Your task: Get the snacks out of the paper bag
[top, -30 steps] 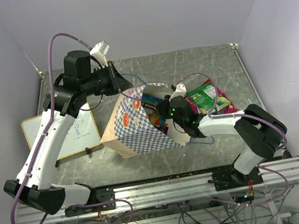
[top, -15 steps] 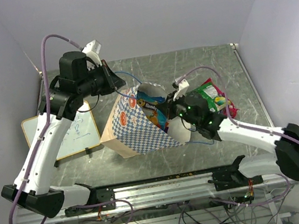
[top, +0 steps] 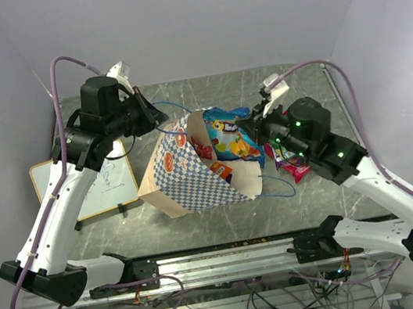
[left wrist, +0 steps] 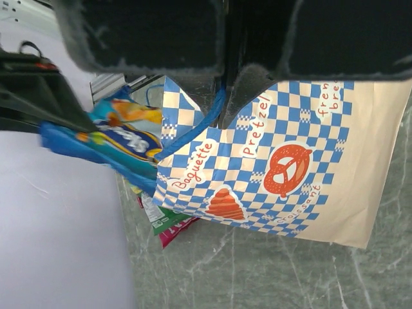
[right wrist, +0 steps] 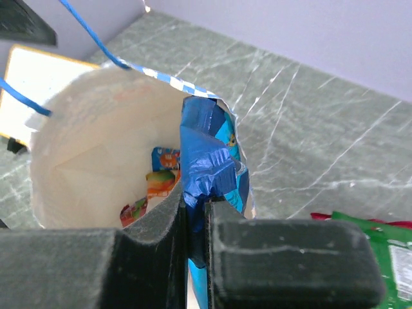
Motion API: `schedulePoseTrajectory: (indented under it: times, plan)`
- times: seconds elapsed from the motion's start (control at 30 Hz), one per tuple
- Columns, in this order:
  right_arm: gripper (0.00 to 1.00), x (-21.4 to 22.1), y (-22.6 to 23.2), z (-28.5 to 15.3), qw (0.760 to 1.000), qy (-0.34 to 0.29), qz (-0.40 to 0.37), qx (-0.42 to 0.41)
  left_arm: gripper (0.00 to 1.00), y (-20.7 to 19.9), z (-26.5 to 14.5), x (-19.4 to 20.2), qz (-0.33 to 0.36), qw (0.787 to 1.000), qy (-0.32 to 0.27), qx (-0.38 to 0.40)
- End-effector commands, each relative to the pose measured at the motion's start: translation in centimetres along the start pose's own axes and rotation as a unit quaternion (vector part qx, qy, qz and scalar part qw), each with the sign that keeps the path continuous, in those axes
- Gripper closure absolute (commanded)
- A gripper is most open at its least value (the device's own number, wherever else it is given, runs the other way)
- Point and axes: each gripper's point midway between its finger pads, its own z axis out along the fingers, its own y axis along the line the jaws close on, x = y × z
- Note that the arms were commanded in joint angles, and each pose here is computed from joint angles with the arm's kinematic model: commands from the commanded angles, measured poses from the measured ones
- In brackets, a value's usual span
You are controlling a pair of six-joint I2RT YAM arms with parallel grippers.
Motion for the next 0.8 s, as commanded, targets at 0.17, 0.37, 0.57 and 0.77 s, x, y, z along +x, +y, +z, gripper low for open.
schedulePoseTrajectory:
  times: [0.17, 0.37, 0.57, 0.77]
  plan:
    - [1.0, -13.5, -2.7, -8.0, 0.984, -0.161, -0.013, 0.075, 0.93, 2.6, -0.5, -0.4, -0.037, 0.996, -0.017, -0.076]
    - [1.0, -16.6, -6.5, -8.8, 0.966, -0.171, 0.0, 0.195, 0.93, 3.0, -0.7, 0.1, -0.04, 0.996, -0.01, -0.085]
    - [1.0, -15.5, -10.3, -6.3, 0.937, -0.141, -0.009, 0.321, 0.93, 2.7, -1.3, 0.1, -0.038, 0.996, -0.013, -0.078]
    - [1.0, -11.0, -13.0, -1.4, 0.939, -0.09, 0.055, 0.329, 0.93, 2.5, -1.7, 0.4, -0.036, 0.997, -0.008, -0.07]
